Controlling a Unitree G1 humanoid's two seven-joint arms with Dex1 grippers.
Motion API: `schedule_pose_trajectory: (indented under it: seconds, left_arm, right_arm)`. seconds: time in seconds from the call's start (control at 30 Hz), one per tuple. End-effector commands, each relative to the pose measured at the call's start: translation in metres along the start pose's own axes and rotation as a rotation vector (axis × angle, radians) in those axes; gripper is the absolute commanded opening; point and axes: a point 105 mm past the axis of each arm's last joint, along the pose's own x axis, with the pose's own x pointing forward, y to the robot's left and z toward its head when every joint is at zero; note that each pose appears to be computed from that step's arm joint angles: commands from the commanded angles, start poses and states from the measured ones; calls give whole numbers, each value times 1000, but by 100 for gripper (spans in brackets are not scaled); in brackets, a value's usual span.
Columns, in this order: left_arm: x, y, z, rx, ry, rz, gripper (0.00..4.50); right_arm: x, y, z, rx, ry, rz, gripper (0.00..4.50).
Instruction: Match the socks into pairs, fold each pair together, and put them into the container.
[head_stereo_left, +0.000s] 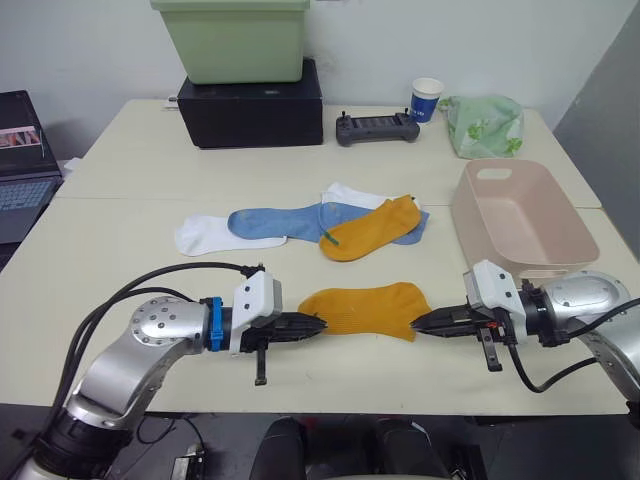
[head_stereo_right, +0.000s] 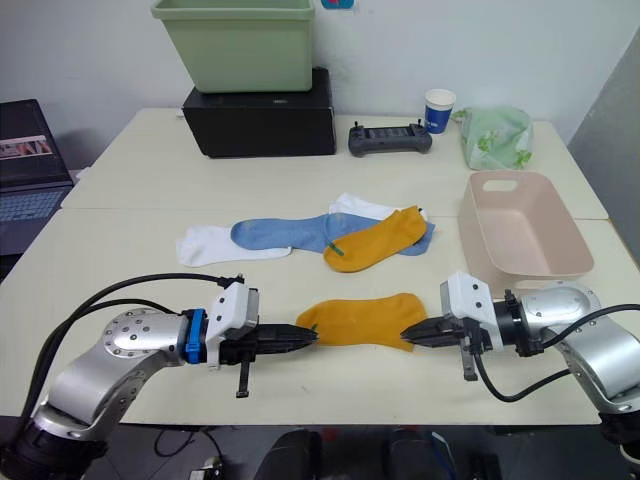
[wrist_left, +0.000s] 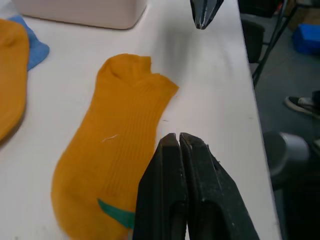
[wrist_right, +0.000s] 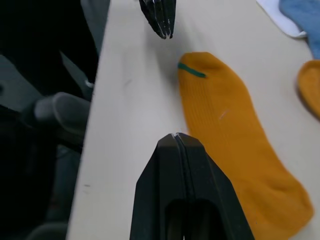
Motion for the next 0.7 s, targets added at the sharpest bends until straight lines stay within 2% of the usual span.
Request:
schedule_pose_trajectory:
  seconds: [0.03,0.13,0.2,0.27,0.4,0.43,0.5,0.7]
  left_arm:
    - [-4,6,2,94,18,24,5]
    - [-1,12,-11,198,52,56,5]
    - [1,10,-18,232,57,47,44]
    - [3,11,-23,260,52,54,98]
    - [10,15,-35,314,53,88,227]
    - [12,18,-44,359,90,99,260]
    - [14,22,-55,397,134,113,320]
    - [18,32,-59,405,149,131,320]
  right_arm:
    - [4,-9,-1,-94,35,-71,1]
    - [5,-11,-22,-163,106,-93,1]
    - [6,-13,-26,-201,103,-117,39]
    - [7,-13,-30,-219,104,-119,96]
    - [13,-12,-42,-289,136,-131,239]
    - [16,-11,-45,-285,136,-135,271]
    - [20,-11,-49,-278,136,-139,271]
    - [26,-14,-61,-265,150,-162,271]
